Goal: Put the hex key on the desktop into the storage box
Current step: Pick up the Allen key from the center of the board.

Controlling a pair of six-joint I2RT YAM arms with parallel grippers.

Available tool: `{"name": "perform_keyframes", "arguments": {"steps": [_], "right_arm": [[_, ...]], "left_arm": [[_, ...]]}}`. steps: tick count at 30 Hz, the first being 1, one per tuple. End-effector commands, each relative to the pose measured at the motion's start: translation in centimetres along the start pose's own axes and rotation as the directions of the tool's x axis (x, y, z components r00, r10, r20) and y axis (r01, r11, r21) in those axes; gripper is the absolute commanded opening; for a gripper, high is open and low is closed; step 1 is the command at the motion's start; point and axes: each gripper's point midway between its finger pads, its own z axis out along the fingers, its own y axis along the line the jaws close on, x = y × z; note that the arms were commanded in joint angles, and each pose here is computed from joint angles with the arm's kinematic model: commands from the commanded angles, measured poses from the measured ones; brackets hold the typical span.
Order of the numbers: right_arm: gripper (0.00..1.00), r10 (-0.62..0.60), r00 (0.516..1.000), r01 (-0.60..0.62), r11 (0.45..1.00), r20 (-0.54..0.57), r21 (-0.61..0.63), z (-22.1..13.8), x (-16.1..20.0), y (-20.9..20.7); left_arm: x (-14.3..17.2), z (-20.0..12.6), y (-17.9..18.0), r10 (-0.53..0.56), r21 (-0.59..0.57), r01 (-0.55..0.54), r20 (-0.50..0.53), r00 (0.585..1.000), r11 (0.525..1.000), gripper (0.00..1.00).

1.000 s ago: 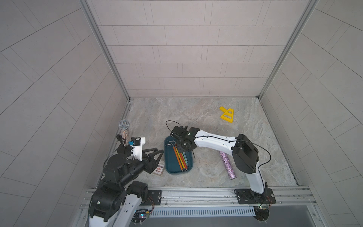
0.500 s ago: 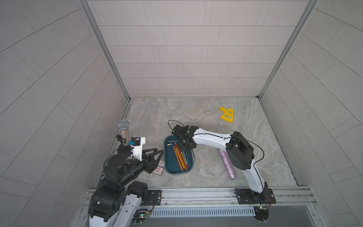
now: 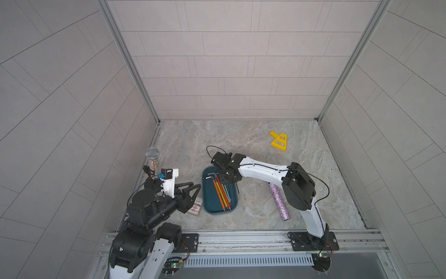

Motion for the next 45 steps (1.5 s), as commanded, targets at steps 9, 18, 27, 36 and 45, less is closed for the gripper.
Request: {"name": "perform_keyframes", "arguments": {"steps": [9, 18, 27, 36, 45], "right_arm": [[0.30, 0.048, 0.976, -0.050, 0.999, 0.214, 0.004, -7.0, -3.0, -4.6], [0.29, 0.061, 0.993, -0.061, 0.998, 0.096, -0.005, -3.0, -0.8, -7.0], [0.29, 0.043, 0.999, -0.043, 0.999, -0.020, 0.005, 1.2, 1.2, -6.5], [0.29, 0.027, 0.998, -0.028, 0.999, -0.058, -0.018, 2.6, 2.2, -5.8], [0.30, 0.008, 0.997, -0.008, 1.000, -0.079, -0.002, 3.7, 2.5, -5.2]], "left_arm": [[-0.3, 0.0, -0.2, 0.022, 0.012, -0.022, 0.018, 1.000, 1.000, 0.53], [-0.3, 0.0, -0.1, 0.020, 0.010, -0.020, 0.017, 1.000, 1.000, 0.53], [-0.3, 0.0, -0.1, 0.020, 0.007, -0.020, 0.019, 1.000, 1.000, 0.53], [-0.3, 0.0, -0.1, 0.021, 0.009, -0.021, 0.022, 1.000, 1.000, 0.53], [-0.3, -0.1, -0.1, 0.021, 0.008, -0.022, 0.025, 0.999, 1.000, 0.53]]}}
